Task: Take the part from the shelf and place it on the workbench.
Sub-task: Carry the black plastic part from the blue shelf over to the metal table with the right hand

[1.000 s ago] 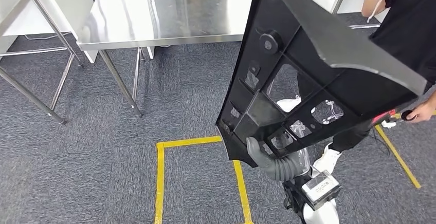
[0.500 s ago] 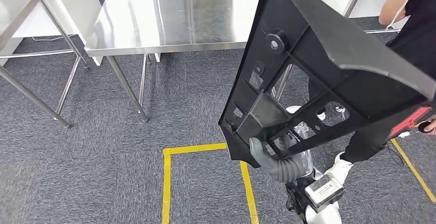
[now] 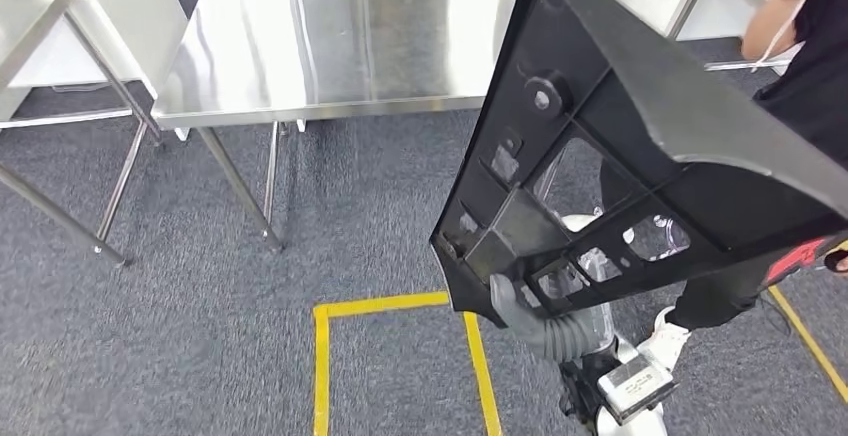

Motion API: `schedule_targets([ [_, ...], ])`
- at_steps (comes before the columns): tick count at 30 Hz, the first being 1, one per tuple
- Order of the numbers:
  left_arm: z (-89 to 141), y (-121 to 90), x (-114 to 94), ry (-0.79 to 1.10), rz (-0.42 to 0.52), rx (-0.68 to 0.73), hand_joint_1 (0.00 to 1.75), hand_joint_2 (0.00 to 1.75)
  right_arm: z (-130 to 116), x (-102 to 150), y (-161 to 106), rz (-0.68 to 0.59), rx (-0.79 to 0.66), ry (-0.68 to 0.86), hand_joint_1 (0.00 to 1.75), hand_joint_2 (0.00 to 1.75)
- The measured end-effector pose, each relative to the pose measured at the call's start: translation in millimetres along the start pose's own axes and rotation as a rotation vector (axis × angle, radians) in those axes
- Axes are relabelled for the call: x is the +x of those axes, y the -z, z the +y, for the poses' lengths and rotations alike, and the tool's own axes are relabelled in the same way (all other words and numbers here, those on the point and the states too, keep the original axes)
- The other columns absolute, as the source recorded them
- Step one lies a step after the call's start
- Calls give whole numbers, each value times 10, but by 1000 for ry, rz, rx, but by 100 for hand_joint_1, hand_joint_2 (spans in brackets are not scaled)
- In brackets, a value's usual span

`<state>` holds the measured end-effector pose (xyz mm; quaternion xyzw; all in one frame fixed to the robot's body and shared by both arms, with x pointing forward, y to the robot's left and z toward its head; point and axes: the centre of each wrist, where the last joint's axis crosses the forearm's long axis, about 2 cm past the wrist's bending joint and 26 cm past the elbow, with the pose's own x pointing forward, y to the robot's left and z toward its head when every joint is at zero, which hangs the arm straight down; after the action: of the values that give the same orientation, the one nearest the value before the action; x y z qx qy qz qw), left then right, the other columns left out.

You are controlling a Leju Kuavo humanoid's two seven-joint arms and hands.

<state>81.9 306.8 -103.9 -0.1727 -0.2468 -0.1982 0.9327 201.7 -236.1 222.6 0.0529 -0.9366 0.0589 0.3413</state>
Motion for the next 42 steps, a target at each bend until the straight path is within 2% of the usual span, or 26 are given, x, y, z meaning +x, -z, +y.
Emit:
schedule_targets([
  [18, 5, -43, -92, -62, -16, 28, 0, 175, -62, -42, 20, 22, -50, 31, 175, 175],
  [42, -26, -3, -30, -44, 6, 15, 0, 175, -113, -23, 1, 46, -88, -1, 175, 175],
])
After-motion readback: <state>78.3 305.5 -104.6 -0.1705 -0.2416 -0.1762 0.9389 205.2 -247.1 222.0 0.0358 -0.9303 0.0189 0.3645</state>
